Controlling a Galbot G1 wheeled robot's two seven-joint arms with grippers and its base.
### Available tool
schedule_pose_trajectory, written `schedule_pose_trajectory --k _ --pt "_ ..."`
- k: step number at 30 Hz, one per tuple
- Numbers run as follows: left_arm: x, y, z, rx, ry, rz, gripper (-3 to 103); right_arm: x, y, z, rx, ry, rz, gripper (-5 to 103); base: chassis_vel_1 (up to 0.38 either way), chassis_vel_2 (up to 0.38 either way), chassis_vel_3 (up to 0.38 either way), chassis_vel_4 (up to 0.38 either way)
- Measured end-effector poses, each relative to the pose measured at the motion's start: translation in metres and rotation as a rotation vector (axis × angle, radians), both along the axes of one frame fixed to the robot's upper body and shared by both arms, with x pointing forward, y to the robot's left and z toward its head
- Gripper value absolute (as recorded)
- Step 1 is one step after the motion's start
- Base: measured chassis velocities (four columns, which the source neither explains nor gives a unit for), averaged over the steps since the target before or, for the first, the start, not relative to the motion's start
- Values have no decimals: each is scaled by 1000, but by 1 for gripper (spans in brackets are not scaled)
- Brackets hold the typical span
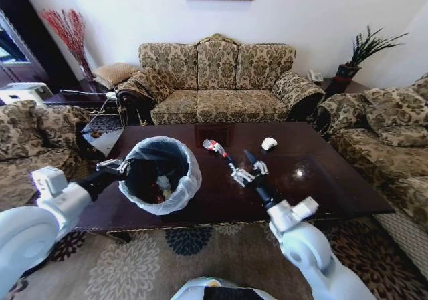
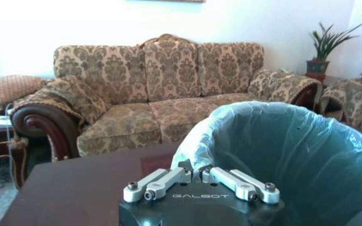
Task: Move to the front of the table and place the trash on the table into the trash bin.
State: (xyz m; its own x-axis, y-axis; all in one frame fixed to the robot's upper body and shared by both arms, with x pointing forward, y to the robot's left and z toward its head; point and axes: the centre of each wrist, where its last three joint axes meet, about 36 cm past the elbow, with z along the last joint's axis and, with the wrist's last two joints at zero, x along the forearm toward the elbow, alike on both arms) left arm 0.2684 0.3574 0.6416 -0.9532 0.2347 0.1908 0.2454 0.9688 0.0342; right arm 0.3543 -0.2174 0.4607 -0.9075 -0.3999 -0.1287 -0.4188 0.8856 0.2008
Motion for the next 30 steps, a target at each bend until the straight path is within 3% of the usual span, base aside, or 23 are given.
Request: schedule_pose_trajectory --k 2,14,22,30 --pt "-3 -2 -3 -15 6 1 3 16 0 -22 -21 35 -34 100 0 0 0 0" --pt "-2 -3 -5 -20 18 -7 3 58 2 -47 -42 75 -81 100 -93 93 98 -92" --pt "-4 -2 -6 -24 29 3 3 117 23 -90 -153 228 -82 100 -149 124 140 -119" --pt "-5 -2 -6 -28 37 11 3 180 43 -117 -214 209 -51 100 8 -4 -7 7"
